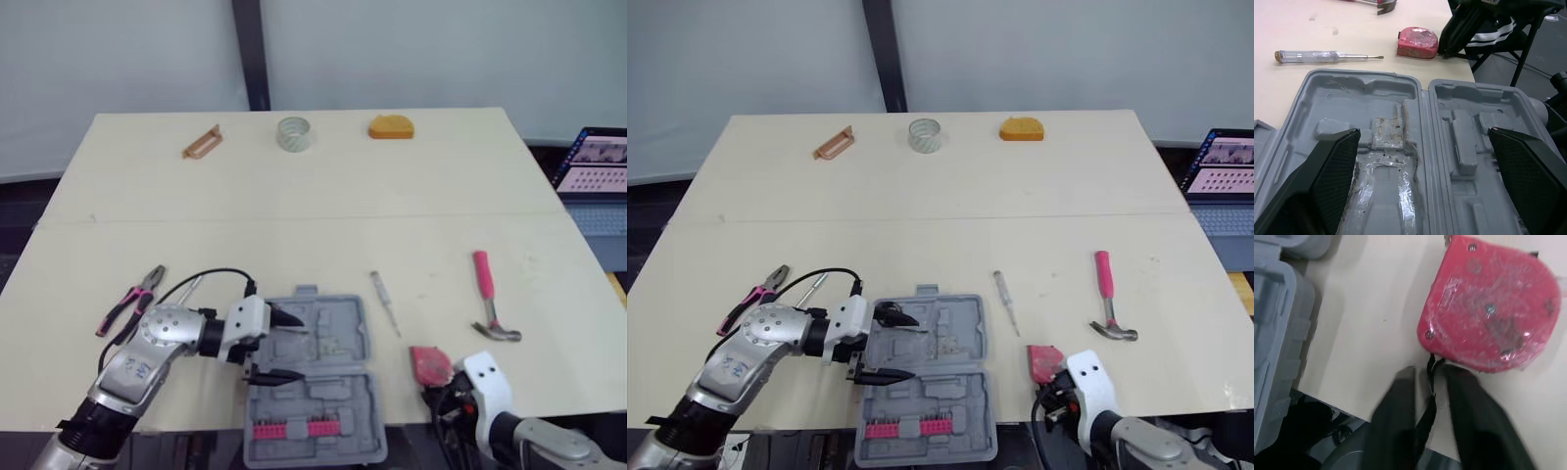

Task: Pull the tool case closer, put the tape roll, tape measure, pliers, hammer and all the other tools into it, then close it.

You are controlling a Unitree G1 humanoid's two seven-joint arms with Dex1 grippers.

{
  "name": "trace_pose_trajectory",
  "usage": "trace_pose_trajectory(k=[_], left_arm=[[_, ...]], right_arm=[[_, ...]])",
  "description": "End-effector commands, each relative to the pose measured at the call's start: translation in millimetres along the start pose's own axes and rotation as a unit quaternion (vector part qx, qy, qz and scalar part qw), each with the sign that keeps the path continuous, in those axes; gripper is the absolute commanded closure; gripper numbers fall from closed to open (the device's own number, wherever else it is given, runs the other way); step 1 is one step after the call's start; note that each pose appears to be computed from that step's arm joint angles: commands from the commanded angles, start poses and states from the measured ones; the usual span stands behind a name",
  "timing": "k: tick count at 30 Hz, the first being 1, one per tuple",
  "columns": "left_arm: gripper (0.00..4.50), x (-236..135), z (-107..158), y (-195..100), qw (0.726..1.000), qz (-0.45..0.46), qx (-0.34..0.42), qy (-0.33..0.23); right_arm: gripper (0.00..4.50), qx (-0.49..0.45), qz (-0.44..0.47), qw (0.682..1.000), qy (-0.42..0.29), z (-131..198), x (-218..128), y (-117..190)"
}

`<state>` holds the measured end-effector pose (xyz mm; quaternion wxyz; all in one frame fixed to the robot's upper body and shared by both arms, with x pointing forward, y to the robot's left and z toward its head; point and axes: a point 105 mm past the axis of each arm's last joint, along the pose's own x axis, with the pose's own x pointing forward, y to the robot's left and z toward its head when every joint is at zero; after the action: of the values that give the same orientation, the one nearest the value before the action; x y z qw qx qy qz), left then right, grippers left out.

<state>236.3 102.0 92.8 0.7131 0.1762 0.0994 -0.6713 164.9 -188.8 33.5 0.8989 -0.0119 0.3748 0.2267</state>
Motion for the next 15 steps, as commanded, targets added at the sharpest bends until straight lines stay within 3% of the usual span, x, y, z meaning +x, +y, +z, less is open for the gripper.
trace_pose_trajectory(k=[1,4,8,11,15], left_arm=[[0.0,1.1,7.5,1.2,0.999,0.004,0.035,-0.01],[0.0,1.0,9.7,-1.2,0.999,0.002,0.052,-0.015],[0.0,1.6,13.1,-6.9,0.996,-0.008,0.083,-0.021],[0.0,2.7,16.0,-7.2,0.993,-0.008,0.111,-0.026],[0.0,6.5,18.5,-13.3,0.991,-0.021,0.127,-0.037]], right_arm=[[1.66,-0.023,0.039,0.999,0.005,4.0,-15.5,1.9],[0.09,-0.066,0.072,0.995,0.004,14.9,-29.9,-1.8],[0.03,-0.213,0.145,0.966,0.003,29.0,-45.7,-11.4],[0.03,-0.339,0.193,0.921,-0.006,39.4,-44.7,-26.6],[0.03,-0.435,0.234,0.87,0.006,47.8,-32.6,-53.2]])
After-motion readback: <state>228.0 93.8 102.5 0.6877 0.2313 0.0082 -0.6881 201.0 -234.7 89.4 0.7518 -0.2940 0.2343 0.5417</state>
